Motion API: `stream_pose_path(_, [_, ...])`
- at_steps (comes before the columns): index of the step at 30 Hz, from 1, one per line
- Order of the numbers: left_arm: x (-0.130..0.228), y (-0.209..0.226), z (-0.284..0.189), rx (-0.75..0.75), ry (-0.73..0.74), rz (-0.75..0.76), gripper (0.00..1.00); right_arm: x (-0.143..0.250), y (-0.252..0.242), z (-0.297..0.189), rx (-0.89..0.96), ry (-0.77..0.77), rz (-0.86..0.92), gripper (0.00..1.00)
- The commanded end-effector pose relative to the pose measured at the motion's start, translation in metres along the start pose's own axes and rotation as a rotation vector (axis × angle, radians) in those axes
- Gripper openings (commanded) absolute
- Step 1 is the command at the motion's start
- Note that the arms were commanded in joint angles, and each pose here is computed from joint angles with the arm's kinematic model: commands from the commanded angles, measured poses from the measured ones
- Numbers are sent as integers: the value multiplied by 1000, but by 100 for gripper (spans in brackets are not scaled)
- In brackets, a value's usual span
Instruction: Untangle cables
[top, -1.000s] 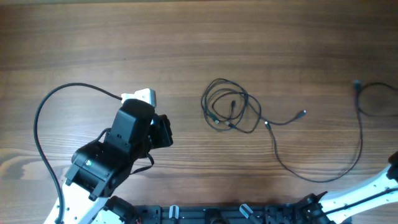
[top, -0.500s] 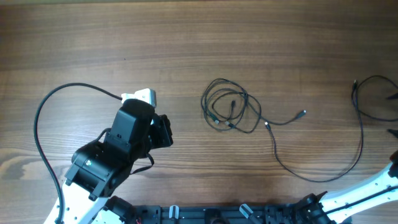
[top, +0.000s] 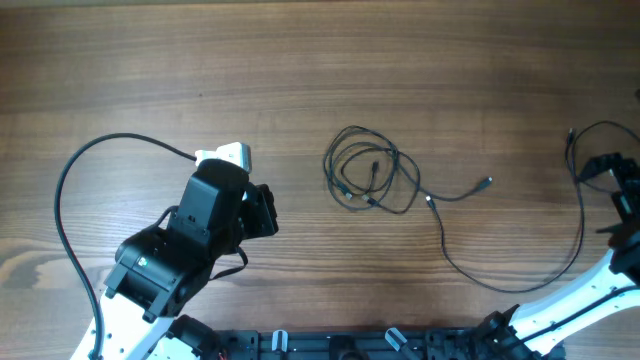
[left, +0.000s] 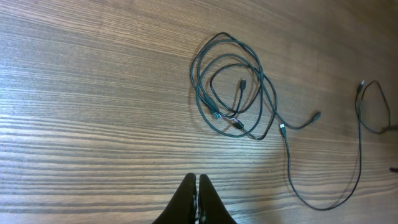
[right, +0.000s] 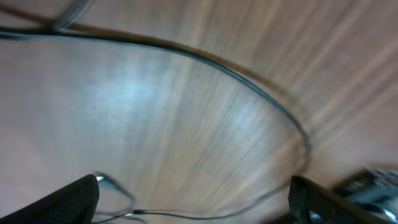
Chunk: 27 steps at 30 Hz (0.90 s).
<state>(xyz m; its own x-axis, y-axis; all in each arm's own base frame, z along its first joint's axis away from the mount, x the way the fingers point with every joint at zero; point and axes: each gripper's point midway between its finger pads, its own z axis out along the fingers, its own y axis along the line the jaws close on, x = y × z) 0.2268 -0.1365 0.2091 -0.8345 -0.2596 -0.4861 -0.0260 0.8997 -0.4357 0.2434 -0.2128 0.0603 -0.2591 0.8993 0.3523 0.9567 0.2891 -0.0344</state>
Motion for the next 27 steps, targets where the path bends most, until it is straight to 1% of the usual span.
stream_pose_path(1, [0, -4, 0, 14, 10, 26, 4, 6, -23, 6, 140, -5, 0, 100])
stream_pose_path(4, [1, -4, 0, 13, 11, 31, 4, 16, -29, 6, 134, -16, -51, 100])
stream_pose_path(7, [1, -4, 0, 13, 11, 53, 5, 29, -37, 3, 121, -66, -83, 100])
stream_pose_path(13, [2, -3, 0, 10, 17, 75, 5, 62, -43, 7, 8, -174, -135, 100])
stream_pose_path(18, [3, -3, 0, 7, 20, 76, 4, 69, -39, 12, -89, -283, -150, 100])
stream_pose_path(24, [6, 0, 0, -3, 32, 78, 5, 74, -42, 48, -125, -289, -150, 100])
stream_pose_path(27, [6, 1, 0, -5, 35, 78, 4, 67, -42, 68, -126, -323, -211, 100])
